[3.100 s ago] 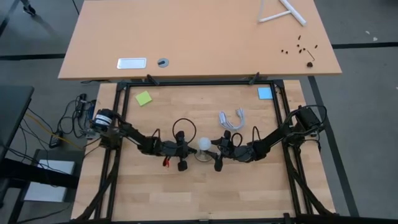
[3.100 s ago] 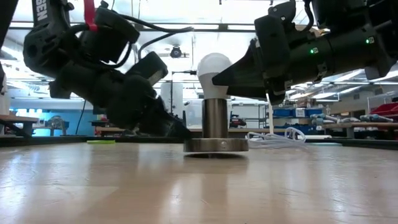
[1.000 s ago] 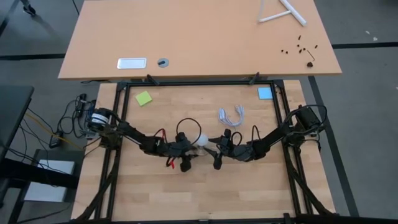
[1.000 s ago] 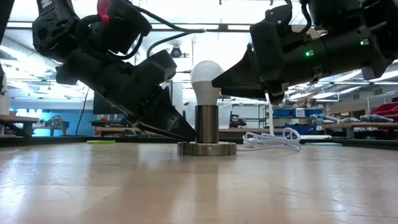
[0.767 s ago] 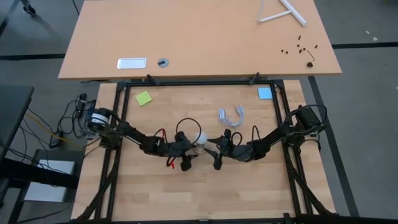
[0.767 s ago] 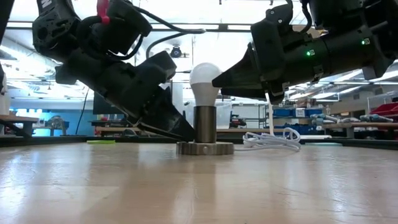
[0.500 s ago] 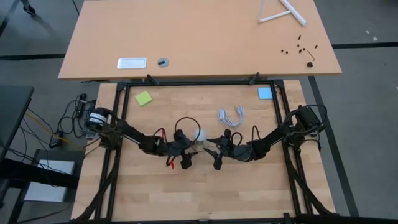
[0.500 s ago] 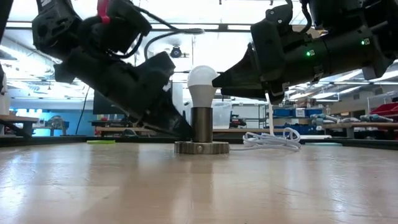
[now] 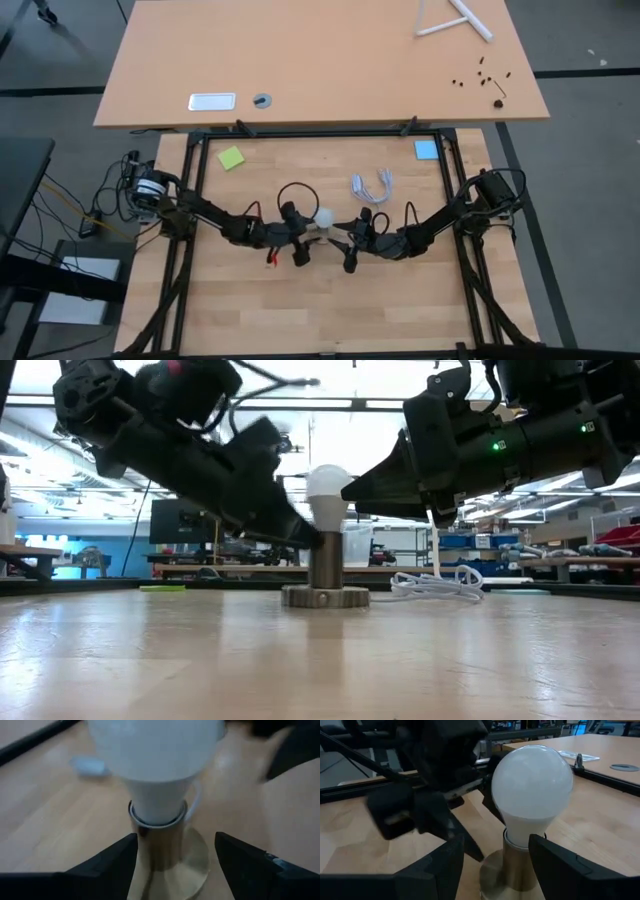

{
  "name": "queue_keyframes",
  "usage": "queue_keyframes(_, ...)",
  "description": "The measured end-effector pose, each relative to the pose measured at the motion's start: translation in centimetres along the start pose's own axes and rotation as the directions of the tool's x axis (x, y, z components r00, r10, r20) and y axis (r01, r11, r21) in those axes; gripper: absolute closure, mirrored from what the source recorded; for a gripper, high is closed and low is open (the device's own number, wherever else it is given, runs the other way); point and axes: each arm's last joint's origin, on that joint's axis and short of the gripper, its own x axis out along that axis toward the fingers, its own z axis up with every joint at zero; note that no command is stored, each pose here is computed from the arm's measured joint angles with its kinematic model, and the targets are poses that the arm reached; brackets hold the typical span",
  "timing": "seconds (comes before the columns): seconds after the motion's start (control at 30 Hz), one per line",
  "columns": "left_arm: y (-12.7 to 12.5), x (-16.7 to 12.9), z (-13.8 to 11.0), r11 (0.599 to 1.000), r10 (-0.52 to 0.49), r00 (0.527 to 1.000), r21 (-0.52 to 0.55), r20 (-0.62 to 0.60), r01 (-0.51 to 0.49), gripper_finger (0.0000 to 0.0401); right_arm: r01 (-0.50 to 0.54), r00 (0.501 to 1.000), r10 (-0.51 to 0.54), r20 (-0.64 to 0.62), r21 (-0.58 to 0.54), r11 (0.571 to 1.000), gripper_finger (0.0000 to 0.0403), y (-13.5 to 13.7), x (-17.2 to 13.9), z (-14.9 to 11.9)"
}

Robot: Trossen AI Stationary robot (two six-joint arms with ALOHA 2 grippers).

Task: Screw lightbulb
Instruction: Remove the lightbulb from the lamp

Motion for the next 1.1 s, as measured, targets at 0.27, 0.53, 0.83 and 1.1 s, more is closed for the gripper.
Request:
queue_keyframes(0.27, 1.0, 1.0, 0.1, 1.0, -0.026, 0.999, -0.005, 0.017, 0.027, 0.013, 0.0, 1.0, 0.0, 0.0, -0.005, 1.0, 0.0173, 0.0, 0.0, 0.0)
queue_keyframes(0.53, 0.8, 2.7, -1.4, 0.998, -0.066, 0.995, -0.019, 0.068, 0.068, 0.013, 0.0, 1.0, 0.0, 0.0, -0.007, 1.0, 0.0173, 0.0, 0.0, 0.0)
queue_keyframes(0.83, 0.9, 2.9, -1.4, 0.997, -0.073, 0.994, 0.006, 0.086, 0.073, 0.0155, -0.007, 1.0, 0.007, -0.001, -0.007, 1.0, 0.0173, 0.0, 0.0, 0.0)
queue_keyframes(1.1, 0.8, 2.7, -1.4, 0.998, -0.043, 0.995, 0.051, 0.088, 0.039, 0.0248, -0.016, 1.0, 0.016, 0.004, 0.003, 1.0, 0.0173, 0.2, -0.2, 0.2)
